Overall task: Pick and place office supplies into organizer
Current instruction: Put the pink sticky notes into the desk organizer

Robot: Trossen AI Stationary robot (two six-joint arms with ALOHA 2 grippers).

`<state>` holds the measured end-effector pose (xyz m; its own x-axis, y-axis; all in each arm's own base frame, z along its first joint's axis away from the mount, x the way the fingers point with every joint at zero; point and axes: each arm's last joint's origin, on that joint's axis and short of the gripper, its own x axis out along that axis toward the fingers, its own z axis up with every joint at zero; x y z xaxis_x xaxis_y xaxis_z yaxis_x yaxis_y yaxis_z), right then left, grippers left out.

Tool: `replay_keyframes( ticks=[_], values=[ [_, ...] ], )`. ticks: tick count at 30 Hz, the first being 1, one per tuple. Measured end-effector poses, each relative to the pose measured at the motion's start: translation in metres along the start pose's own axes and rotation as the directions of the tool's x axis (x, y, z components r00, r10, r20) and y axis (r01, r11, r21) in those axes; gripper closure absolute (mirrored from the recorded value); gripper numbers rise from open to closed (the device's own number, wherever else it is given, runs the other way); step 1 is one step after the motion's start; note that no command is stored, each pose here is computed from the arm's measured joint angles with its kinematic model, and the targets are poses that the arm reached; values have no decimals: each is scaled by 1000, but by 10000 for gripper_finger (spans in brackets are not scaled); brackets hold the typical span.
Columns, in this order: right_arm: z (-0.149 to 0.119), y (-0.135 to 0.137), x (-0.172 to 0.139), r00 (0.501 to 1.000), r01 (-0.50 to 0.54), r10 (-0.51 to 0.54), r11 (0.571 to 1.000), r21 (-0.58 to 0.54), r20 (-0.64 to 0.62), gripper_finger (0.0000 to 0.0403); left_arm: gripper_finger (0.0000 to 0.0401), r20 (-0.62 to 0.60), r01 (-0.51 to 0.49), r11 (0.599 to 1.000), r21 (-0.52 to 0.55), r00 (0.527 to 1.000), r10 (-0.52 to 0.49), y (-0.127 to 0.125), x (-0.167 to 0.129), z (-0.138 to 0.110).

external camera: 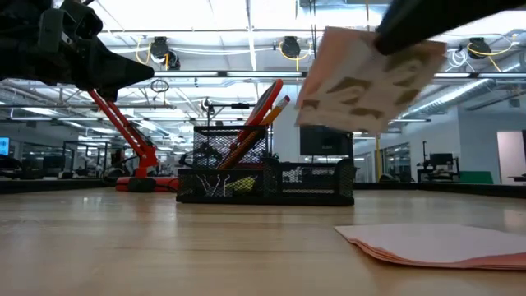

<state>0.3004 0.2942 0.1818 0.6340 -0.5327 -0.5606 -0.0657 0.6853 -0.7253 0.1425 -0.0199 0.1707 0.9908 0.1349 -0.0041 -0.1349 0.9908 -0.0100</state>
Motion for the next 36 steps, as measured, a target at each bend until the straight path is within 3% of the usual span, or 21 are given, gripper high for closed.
replay_keyframes(
  ticks=[5,13,20,27,32,36],
  values=[
    [-2,-23,17,992,94,-99,994,-64,-81,403,370,0,0,1000,-1,1000,0,0,0,0],
    [-4,-59,60,962,168,-179,983,-72,-208,403,370,-1,0,1000,3,1000,0,0,0,0],
    [-5,-81,89,942,156,-168,986,-63,-290,403,370,-1,0,1000,6,1000,0,0,0,0],
    [-6,-76,108,952,123,-145,987,-99,-268,403,370,-9,0,1000,11,1000,0,0,0,-1],
    [-22,-65,123,952,83,-131,981,-177,-276,403,370,-9,0,1000,15,1000,0,0,0,-1],
    [-34,-65,125,950,76,-124,982,-171,-288,403,370,-9,1,1000,19,1000,-1,0,0,-1]
  ],
)
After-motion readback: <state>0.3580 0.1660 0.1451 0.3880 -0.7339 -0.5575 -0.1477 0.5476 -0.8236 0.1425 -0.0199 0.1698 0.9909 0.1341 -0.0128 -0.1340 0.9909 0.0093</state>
